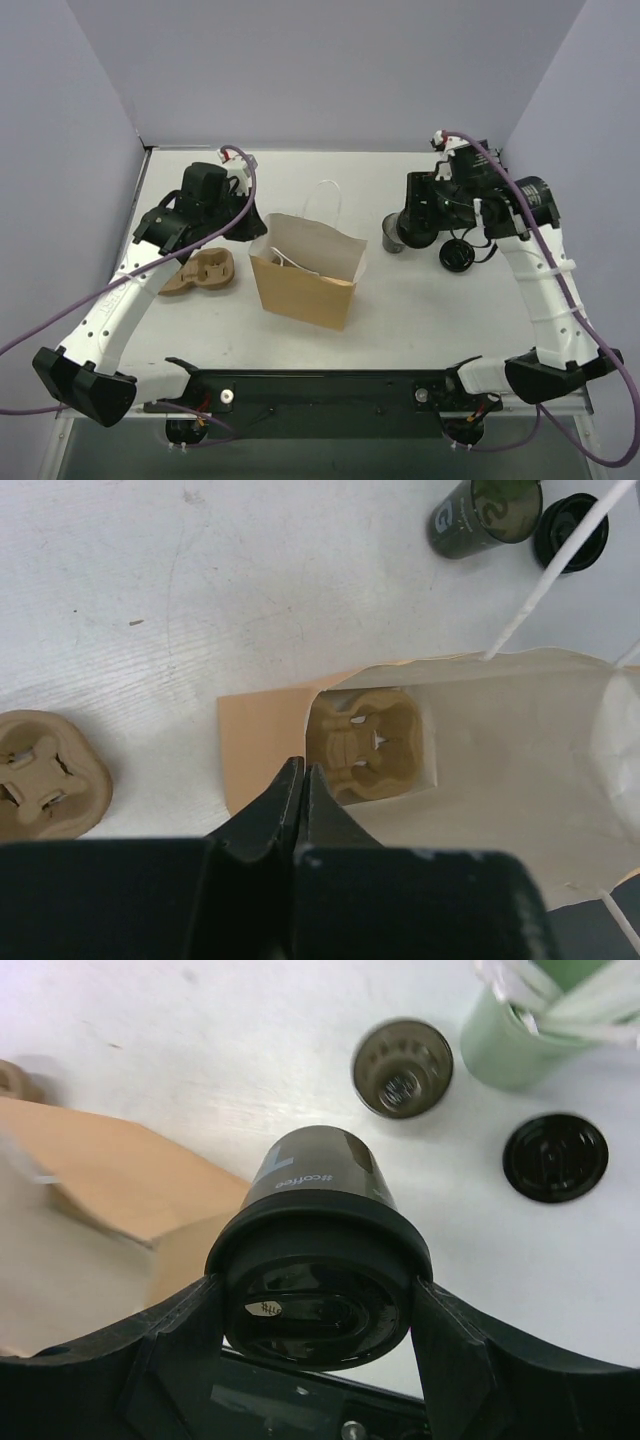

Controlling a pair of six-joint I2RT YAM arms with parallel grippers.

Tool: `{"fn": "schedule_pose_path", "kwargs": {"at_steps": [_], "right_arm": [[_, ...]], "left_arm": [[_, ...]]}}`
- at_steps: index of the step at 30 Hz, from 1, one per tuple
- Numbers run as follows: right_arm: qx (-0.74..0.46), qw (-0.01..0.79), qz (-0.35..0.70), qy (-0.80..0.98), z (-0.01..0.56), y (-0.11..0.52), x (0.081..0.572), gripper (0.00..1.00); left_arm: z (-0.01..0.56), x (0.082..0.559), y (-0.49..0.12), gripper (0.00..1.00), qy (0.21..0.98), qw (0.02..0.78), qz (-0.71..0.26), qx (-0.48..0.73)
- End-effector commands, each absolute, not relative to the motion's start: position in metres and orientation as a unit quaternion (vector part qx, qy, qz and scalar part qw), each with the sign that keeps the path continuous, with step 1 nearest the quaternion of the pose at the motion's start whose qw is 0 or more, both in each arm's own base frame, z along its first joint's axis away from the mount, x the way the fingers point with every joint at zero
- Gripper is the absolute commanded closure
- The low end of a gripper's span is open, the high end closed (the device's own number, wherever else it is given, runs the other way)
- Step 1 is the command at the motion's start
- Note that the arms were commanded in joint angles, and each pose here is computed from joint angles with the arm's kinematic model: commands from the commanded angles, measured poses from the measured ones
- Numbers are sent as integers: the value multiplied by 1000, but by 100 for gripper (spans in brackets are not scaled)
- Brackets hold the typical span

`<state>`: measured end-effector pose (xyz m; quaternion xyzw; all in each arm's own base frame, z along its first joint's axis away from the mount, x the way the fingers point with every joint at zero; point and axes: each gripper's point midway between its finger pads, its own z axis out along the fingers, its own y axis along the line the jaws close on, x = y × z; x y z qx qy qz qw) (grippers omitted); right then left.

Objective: Pack the takeout coffee

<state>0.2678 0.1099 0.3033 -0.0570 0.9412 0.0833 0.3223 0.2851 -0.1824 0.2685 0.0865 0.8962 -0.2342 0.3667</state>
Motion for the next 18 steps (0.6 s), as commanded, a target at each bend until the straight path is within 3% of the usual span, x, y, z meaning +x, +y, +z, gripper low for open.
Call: {"fn": "schedule_pose_path", "kwargs": {"at_steps": [1,9,15,18], "right_arm": [[-77,386,149,907,366,123,241,53],[-158,471,283,821,439,173,210,54],[-279,449,315,788,431,228,173,55],[-305,446,261,800,408,237,176,55]], "left_arm": [[314,290,-201,100,867,416,-261,82],[331,283,-214,100,853,433,-285,63],[329,269,-216,100,831,455,-302,102],[330,263,-218,100,819,464,-316,118]]}}
